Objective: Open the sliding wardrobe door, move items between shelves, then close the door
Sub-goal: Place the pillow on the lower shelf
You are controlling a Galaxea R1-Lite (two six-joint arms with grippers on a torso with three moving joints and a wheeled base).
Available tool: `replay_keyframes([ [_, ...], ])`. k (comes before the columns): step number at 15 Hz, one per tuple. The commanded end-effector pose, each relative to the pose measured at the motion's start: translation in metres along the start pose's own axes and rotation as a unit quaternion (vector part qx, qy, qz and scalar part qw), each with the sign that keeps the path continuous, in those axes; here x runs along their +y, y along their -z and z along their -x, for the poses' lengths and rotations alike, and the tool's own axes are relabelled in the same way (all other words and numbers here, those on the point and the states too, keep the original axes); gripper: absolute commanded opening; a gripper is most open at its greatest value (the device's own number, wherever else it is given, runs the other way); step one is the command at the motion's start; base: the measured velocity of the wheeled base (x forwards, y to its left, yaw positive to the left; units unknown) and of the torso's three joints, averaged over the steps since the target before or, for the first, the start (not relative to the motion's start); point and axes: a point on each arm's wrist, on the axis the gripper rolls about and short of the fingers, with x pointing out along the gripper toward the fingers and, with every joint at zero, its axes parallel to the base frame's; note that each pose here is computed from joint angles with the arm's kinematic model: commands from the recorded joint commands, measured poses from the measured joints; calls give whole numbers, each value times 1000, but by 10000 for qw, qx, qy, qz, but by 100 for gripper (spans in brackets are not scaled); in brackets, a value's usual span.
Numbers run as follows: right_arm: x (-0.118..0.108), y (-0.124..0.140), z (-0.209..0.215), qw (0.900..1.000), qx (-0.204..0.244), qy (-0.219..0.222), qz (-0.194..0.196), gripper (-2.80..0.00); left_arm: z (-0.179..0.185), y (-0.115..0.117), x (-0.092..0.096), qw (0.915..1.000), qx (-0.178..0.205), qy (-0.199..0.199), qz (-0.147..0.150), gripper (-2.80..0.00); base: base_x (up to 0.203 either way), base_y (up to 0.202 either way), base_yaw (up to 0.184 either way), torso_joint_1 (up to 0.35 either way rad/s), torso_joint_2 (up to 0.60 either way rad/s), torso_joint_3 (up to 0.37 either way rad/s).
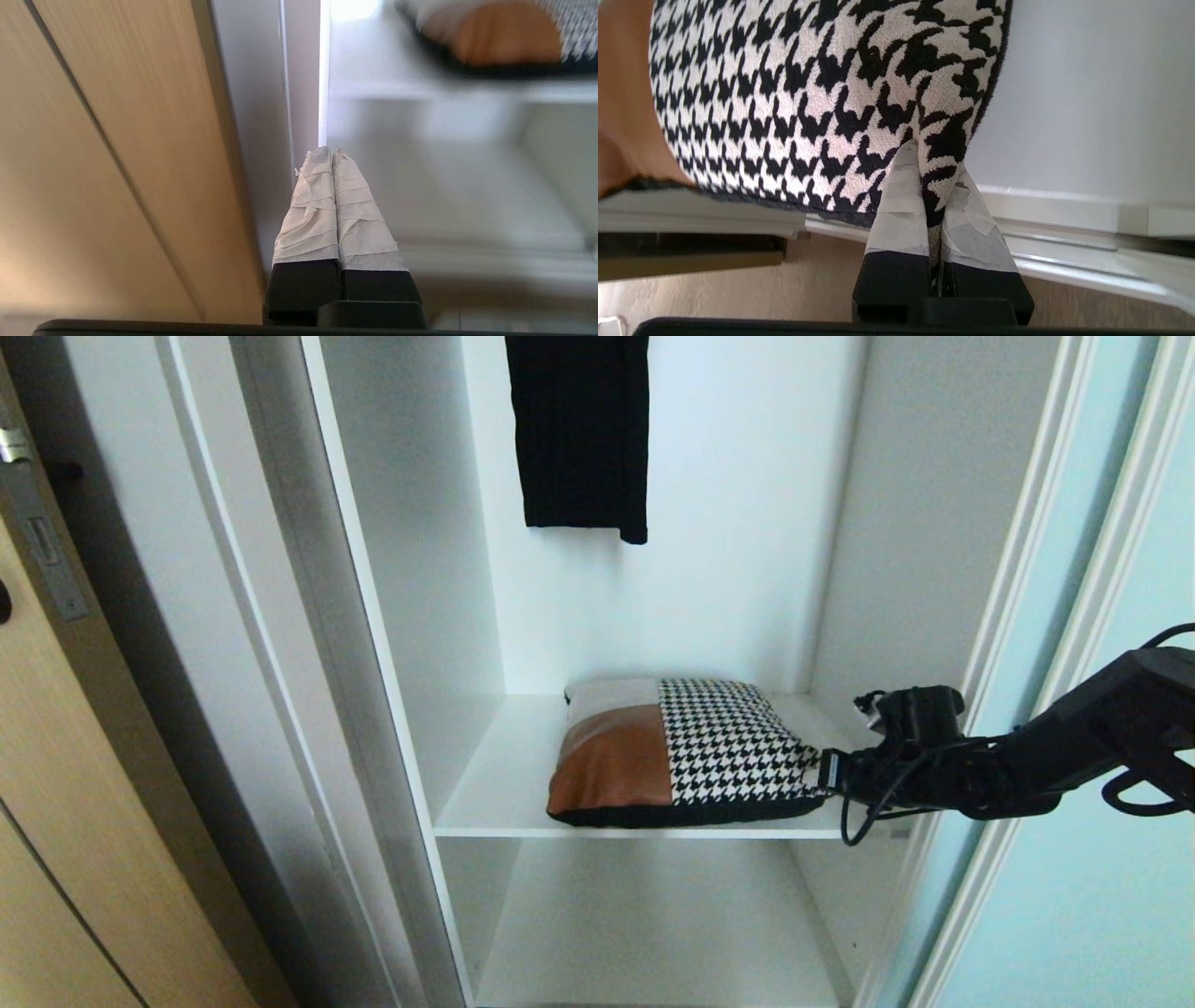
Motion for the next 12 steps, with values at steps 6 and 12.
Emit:
replay_keyframes([
  [6, 1, 1, 6, 10000, -8, -11, -16, -280, -25, -100, 1, 9980, 627, 84, -10, -280, 0, 0, 0, 0, 0, 0],
  [12, 13, 3, 6, 9998, -79, -149, 137, -280, -141, -152, -7, 9721, 1976, 1193, 414, -280, 0, 0, 0, 0, 0, 0],
])
